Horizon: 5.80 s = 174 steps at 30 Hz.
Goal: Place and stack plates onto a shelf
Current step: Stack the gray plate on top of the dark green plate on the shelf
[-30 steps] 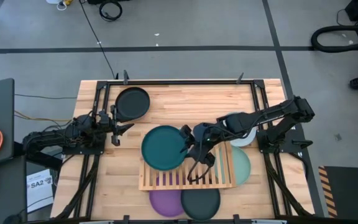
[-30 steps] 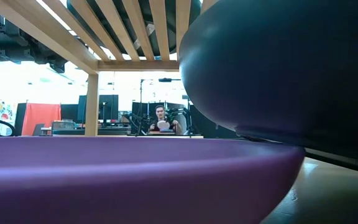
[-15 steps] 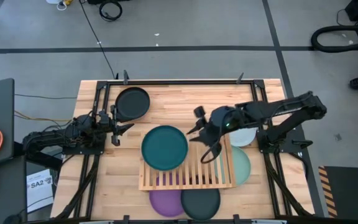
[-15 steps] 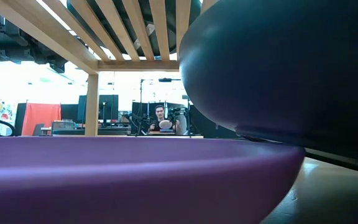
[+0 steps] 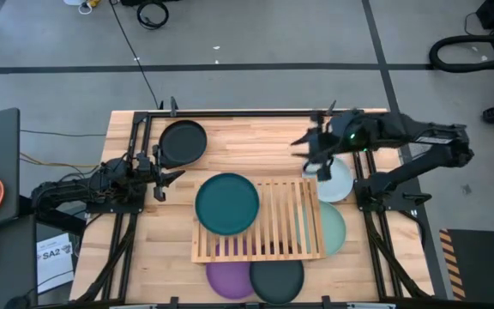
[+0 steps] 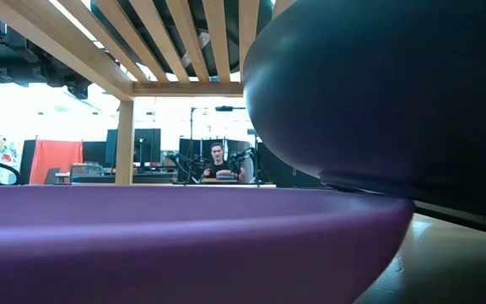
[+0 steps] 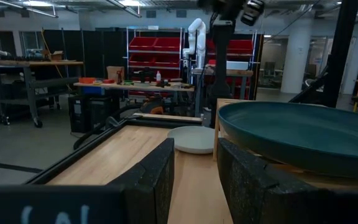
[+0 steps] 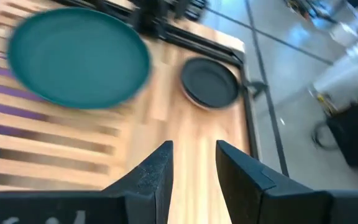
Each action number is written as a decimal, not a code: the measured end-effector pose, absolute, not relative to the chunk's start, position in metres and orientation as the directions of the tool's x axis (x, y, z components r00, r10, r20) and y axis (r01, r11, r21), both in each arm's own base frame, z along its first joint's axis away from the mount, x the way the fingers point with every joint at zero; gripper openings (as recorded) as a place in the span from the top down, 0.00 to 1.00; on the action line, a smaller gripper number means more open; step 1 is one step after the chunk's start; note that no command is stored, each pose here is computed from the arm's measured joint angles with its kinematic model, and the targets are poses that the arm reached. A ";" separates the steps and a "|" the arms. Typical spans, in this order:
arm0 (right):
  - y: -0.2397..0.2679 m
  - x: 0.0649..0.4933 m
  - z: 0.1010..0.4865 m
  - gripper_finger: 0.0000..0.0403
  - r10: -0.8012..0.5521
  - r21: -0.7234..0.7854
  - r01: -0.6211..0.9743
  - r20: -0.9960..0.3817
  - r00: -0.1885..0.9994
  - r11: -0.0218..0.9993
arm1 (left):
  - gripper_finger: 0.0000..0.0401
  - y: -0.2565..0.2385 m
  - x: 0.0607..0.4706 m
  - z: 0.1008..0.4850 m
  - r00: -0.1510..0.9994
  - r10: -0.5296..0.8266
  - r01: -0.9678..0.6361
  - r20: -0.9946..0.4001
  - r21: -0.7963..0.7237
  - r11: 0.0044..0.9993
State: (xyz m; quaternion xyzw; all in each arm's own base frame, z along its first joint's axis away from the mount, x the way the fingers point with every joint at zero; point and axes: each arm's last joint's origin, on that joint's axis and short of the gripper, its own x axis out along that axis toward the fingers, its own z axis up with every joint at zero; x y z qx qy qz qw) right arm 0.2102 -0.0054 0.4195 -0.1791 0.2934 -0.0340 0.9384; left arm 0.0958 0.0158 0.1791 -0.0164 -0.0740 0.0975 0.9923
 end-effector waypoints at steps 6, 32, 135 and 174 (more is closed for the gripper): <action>-0.037 0.182 0.422 0.69 -0.329 -0.337 0.152 -0.567 0.755 0.929 | 0.69 0.016 0.096 0.179 0.970 0.196 -0.191 0.144 -0.047 0.980; -0.132 0.127 0.322 0.69 -0.322 -0.092 0.534 -0.878 0.355 0.840 | 0.69 0.016 0.096 0.179 0.970 0.196 -0.191 0.144 -0.047 0.980; -0.157 0.118 0.210 0.96 -0.365 -0.165 0.651 -0.913 0.184 0.741 | 0.69 0.021 0.089 0.197 0.860 0.393 -0.345 0.324 -0.198 0.918; -0.150 0.189 0.302 0.96 -0.828 -0.073 0.825 -0.031 0.560 0.560 | 0.69 0.046 0.201 0.308 0.760 0.644 -0.649 0.092 0.172 0.741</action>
